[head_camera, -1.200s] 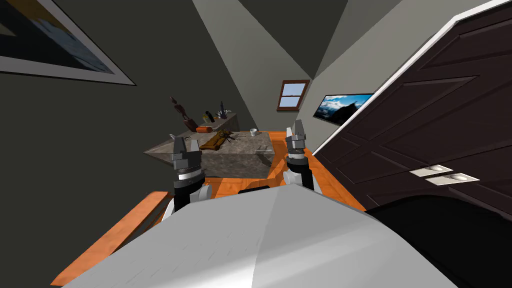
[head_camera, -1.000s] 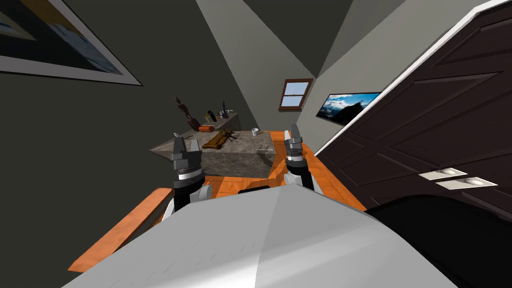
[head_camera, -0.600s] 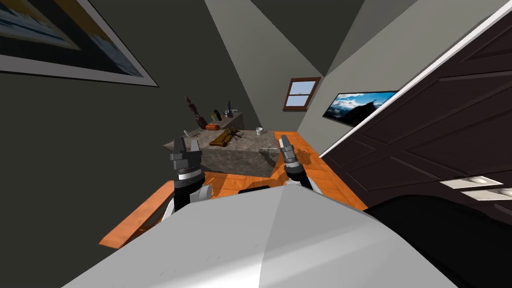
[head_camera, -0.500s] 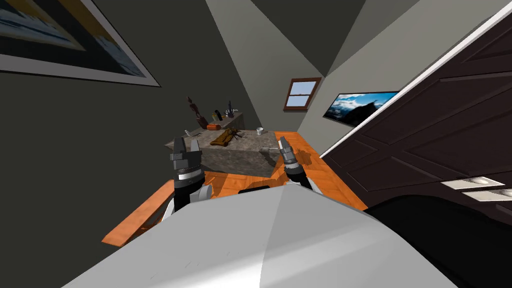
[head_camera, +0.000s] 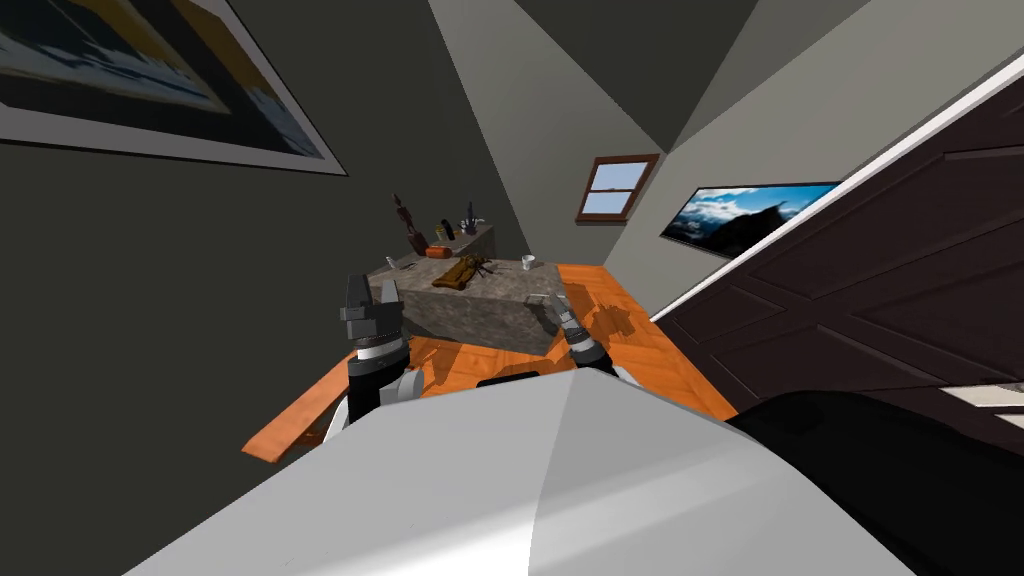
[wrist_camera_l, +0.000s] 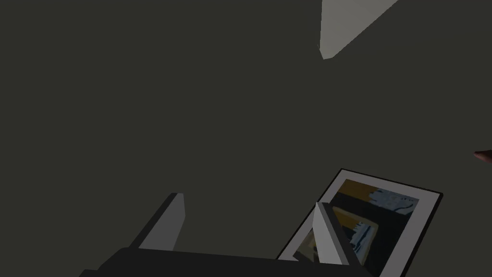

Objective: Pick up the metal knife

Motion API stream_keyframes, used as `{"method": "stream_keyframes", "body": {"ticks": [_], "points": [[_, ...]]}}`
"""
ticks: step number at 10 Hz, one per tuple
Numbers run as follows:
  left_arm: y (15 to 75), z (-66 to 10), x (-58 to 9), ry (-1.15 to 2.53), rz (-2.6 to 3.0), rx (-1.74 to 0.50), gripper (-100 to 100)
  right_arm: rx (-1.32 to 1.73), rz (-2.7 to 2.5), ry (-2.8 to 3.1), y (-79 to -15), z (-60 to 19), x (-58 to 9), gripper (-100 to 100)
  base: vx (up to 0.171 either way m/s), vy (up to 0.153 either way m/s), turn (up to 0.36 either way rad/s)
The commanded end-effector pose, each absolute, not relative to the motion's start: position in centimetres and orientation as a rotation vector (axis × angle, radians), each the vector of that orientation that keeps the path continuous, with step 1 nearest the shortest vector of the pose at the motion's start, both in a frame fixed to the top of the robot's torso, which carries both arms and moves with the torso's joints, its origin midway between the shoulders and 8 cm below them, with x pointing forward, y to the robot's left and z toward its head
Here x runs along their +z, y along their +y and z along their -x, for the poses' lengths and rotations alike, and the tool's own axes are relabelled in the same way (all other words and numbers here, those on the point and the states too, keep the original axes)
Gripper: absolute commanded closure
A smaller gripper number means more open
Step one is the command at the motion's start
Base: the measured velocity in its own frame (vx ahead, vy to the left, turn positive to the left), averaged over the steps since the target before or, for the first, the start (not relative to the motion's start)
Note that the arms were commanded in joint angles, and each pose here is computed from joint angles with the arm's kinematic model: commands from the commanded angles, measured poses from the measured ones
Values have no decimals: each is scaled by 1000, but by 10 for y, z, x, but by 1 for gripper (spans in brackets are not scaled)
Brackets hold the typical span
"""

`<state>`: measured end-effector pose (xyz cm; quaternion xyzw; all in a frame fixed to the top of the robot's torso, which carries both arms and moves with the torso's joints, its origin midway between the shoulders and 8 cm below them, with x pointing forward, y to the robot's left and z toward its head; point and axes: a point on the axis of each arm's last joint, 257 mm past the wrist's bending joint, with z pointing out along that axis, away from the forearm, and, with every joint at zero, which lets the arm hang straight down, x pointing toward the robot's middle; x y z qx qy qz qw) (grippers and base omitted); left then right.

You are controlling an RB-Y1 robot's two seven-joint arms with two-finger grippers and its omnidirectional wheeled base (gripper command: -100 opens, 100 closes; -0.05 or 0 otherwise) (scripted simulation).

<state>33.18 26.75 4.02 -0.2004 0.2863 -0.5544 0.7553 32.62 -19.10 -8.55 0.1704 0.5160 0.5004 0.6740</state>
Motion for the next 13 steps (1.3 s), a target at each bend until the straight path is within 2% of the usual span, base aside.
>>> {"method": "stream_keyframes", "body": {"ticks": [1,5,13], "points": [[268,-332,40,624,437,-1209,0,1115,-375,1212,-192,-323,-106,-100,-3,45,67],[268,-332,40,624,437,-1209,0,1076,-345,1412,-190,-302,-172,-100,9,63,124],[268,-332,40,624,437,-1209,0,963,-227,1852,-211,-218,-306,-100,45,51,142]]}}
